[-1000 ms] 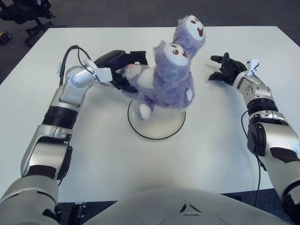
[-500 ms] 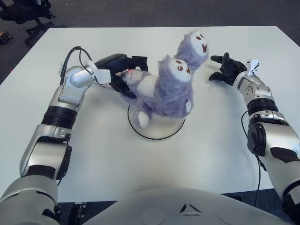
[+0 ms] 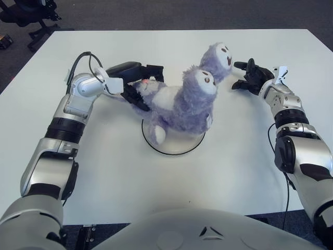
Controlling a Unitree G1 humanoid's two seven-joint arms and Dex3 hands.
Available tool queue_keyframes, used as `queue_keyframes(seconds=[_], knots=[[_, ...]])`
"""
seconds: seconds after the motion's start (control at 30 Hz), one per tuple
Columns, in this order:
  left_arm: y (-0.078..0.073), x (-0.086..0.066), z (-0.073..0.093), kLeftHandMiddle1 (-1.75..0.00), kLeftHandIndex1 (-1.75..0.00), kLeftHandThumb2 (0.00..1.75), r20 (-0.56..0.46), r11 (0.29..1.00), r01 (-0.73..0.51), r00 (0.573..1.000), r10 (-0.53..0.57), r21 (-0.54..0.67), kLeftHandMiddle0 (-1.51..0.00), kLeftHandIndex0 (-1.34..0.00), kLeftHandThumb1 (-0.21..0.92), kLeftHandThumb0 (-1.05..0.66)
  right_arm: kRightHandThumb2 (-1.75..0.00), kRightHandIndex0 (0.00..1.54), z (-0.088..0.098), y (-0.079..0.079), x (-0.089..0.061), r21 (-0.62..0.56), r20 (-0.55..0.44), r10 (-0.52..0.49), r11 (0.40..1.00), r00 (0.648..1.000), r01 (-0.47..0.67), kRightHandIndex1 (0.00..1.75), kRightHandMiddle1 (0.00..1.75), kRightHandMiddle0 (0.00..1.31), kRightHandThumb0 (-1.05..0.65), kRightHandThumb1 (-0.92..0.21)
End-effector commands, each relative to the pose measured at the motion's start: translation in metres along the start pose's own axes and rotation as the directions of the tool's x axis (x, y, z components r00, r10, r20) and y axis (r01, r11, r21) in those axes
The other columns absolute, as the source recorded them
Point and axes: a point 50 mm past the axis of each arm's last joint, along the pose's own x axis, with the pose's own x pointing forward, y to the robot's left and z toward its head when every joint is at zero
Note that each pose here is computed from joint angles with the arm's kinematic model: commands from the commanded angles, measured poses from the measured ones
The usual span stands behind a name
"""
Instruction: Put the doll into the plate.
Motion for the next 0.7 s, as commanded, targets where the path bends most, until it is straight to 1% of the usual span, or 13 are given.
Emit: queue_keyframes(seconds=[0.0,0.03,0.07,0.13,0.2,0.23,0.27,0.33,0.37,0.47,0.57,0.6,0.67], knots=[[0.009,0.002,0.005,-1.75,-1.75,0.12,0.012,0.999,-0.002,1.000,0.002,0.033,-0.86,-0.69,0.92,-0.66,-0.80,1.07,-0.043,0.000,-0.004,0.032,-0.165,-0.008,0.999,0.986,0.013,0.01,0.57,0.35,-0.59,-0.92],[0.009,0.002,0.005,-1.75,-1.75,0.12,0.012,0.999,-0.002,1.000,0.002,0.034,-0.82,-0.65,0.92,-0.68,-0.80,1.07,-0.043,0.000,-0.004,0.033,-0.165,-0.008,0.999,0.986,0.014,0.01,0.57,0.35,-0.59,-0.92],[0.009,0.002,0.005,-1.75,-1.75,0.14,0.012,0.999,-0.003,1.000,0.002,0.035,-0.72,-0.58,0.92,-0.71,-0.80,1.07,-0.043,0.000,-0.004,0.033,-0.166,-0.008,0.999,0.986,0.014,0.01,0.57,0.35,-0.59,-0.92],[0.009,0.002,0.006,-1.75,-1.75,0.15,0.012,0.999,-0.002,1.000,0.002,0.037,-0.64,-0.51,0.92,-0.74,-0.80,1.07,-0.043,-0.001,-0.004,0.034,-0.166,-0.009,0.999,0.986,0.015,0.01,0.57,0.35,-0.59,-0.92],[0.009,0.002,0.007,-1.68,-1.71,0.17,0.010,0.999,0.002,1.000,-0.003,0.042,-0.54,-0.44,0.92,-0.77,-0.80,1.07,-0.043,-0.001,-0.004,0.035,-0.166,-0.009,0.999,0.986,0.015,0.01,0.57,0.35,-0.59,-0.92],[0.010,0.002,0.007,-1.56,-1.62,0.17,0.006,0.998,0.013,1.000,-0.014,0.053,-0.52,-0.42,0.92,-0.80,-0.80,1.07,-0.043,-0.001,-0.004,0.036,-0.166,-0.009,0.999,0.986,0.015,0.01,0.57,0.35,-0.59,-0.92],[0.010,0.002,0.008,-1.48,-1.56,0.16,0.004,0.998,0.021,1.000,-0.021,0.061,-0.51,-0.41,0.92,-0.81,-0.80,1.07,-0.043,-0.001,-0.004,0.036,-0.166,-0.009,0.999,0.986,0.016,0.01,0.57,0.35,-0.59,-0.92],[0.011,0.002,0.010,-1.21,-1.36,0.13,-0.003,0.996,0.043,0.999,-0.042,0.083,-0.52,-0.41,0.92,-0.85,-0.80,1.07,-0.043,-0.001,-0.004,0.038,-0.166,-0.009,0.999,0.986,0.016,0.01,0.57,0.35,-0.59,-0.92],[0.011,0.002,0.010,-1.11,-1.29,0.11,-0.008,0.994,0.055,0.998,-0.055,0.095,-0.52,-0.41,0.92,-0.87,-0.80,1.07,-0.043,-0.001,-0.004,0.038,-0.166,-0.009,0.999,0.986,0.016,0.01,0.57,0.35,-0.59,-0.92],[0.012,0.003,0.012,-0.99,-1.20,0.08,-0.016,0.991,0.075,0.997,-0.073,0.111,-0.51,-0.39,0.92,-0.88,-0.80,1.07,-0.043,-0.002,-0.004,0.039,-0.166,-0.009,0.999,0.986,0.016,0.01,0.57,0.35,-0.59,-0.92],[0.015,0.003,0.015,-0.88,-1.07,0.07,-0.023,0.989,0.094,0.996,-0.092,0.116,-0.47,-0.34,0.92,-0.89,-0.80,1.07,-0.043,-0.002,-0.004,0.041,-0.166,-0.009,0.999,0.986,0.016,0.01,0.57,0.35,-0.59,-0.92],[0.015,0.003,0.015,-0.81,-0.96,0.06,-0.026,0.988,0.099,0.995,-0.096,0.116,-0.45,-0.32,0.92,-0.89,-0.79,1.07,-0.043,-0.002,-0.004,0.041,-0.166,-0.009,0.999,0.986,0.016,0.01,0.57,0.35,-0.59,-0.92],[0.016,0.003,0.016,-0.70,-0.81,0.05,-0.040,0.987,0.116,0.993,-0.112,0.113,-0.43,-0.31,0.92,-0.89,-0.79,1.07,-0.043,-0.002,-0.004,0.042,-0.165,-0.009,0.999,0.986,0.016,0.01,0.57,0.35,-0.59,-0.92]])
